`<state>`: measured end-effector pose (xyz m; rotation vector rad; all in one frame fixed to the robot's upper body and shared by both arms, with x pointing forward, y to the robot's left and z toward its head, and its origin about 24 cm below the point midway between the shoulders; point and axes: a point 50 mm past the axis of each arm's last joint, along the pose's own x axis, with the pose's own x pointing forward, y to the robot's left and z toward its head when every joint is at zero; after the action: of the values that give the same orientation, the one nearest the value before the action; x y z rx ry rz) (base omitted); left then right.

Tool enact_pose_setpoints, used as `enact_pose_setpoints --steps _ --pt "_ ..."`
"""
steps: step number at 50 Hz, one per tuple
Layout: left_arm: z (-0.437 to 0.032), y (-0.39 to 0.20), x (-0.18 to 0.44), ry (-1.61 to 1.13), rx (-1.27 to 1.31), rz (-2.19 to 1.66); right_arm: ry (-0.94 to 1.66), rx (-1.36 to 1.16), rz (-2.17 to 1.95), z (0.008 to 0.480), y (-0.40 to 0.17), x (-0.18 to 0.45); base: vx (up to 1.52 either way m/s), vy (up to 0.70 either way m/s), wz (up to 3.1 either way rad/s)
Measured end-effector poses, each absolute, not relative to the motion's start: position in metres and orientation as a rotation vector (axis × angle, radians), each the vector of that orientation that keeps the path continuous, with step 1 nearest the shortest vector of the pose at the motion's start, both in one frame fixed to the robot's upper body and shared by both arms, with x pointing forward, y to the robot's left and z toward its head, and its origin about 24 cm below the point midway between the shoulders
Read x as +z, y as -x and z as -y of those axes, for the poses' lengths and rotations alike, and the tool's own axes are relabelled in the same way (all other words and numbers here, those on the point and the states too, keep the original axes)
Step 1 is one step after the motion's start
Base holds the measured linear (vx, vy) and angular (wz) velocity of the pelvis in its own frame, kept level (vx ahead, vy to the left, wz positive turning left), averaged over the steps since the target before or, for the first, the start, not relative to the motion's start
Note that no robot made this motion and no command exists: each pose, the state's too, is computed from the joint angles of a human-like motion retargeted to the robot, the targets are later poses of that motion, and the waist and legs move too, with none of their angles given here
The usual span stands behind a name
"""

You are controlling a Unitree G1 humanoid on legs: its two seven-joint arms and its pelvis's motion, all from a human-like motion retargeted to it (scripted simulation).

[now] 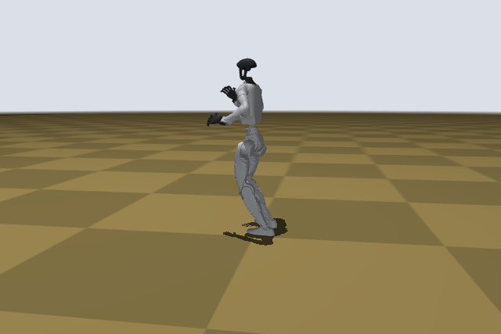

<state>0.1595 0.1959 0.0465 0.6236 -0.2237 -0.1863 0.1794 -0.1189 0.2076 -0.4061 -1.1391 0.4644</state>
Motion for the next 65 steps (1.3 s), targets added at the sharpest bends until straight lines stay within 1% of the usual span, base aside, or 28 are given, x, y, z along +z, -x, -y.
enact_pose_setpoints --steps 2,5,10,14,18,22,25,29,34,40,45,50,55,58,60,63,65 --pt "-0.206 -0.153 0.039 -0.586 -0.133 0.148 0.364 0.445 1.251 0.111 -0.178 0.225 0.03 0.0 0.54" --pt "-0.208 -0.147 0.03 -0.515 -0.058 0.09 0.336 0.401 1.341 0.11 -0.174 0.237 0.0 -0.01 0.45" --pt "-0.201 -0.161 0.038 -0.401 0.038 0.152 0.329 0.319 1.318 0.113 -0.178 0.23 0.01 0.0 0.27" --pt "-0.195 -0.184 0.066 -0.338 0.09 0.313 0.378 0.265 1.204 0.121 -0.184 0.209 0.03 0.04 0.12" --pt "-0.195 -0.203 0.107 -0.281 0.147 0.523 0.432 0.216 1.107 0.134 -0.187 0.192 0.04 0.11 0.2" --pt "-0.206 -0.216 0.161 -0.223 0.218 0.761 0.467 0.14 1.072 0.15 -0.188 0.192 0.1 0.15 -0.06" --pt "-0.218 -0.215 0.189 -0.203 0.265 0.882 0.489 0.089 1.062 0.16 -0.188 0.196 0.15 0.19 0.16" --pt "-0.241 -0.207 0.204 -0.235 0.343 0.934 0.527 0.034 1.086 0.169 -0.186 0.204 0.21 0.23 0.44" --pt "-0.264 -0.202 0.195 -0.305 0.427 0.861 0.658 0.01 1.196 0.175 -0.18 0.222 0.28 0.27 0.74" --pt "-0.274 -0.21 0.183 -0.428 0.422 0.739 0.916 -0.026 1.48 0.174 -0.174 0.266 0.35 0.21 1.0" --pt "-0.275 -0.204 0.156 -0.487 0.354 0.595 1.078 -0.104 1.713 0.172 -0.163 0.298 0.37 0.04 1.04" --pt "-0.272 -0.182 0.12 -0.552 0.242 0.405 1.149 -0.216 1.874 0.173 -0.15 0.318 0.26 -0.04 0.96" --pt "-0.271 -0.156 0.104 -0.598 0.171 0.29 1.143 -0.328 1.914 0.178 -0.143 0.323 0.14 -0.13 0.67" --pt "-0.266 -0.151 0.111 -0.6 0.165 0.317 1.109 -0.36 1.868 0.183 -0.142 0.316 0.08 -0.17 0.26" --pt "-0.259 -0.157 0.123 -0.566 0.179 0.408 1.077 -0.358 1.81 0.185 -0.146 0.307 0.02 -0.17 0.09" --pt "-0.24 -0.179 0.162 -0.469 0.208 0.673 0.996 -0.321 1.664 0.189 -0.153 0.287 0.01 -0.17 -0.29" --pt "-0.222 -0.189 0.201 -0.375 0.205 0.912 0.928 -0.261 1.529 0.189 -0.16 0.267 -0.07 -0.14 -0.39"
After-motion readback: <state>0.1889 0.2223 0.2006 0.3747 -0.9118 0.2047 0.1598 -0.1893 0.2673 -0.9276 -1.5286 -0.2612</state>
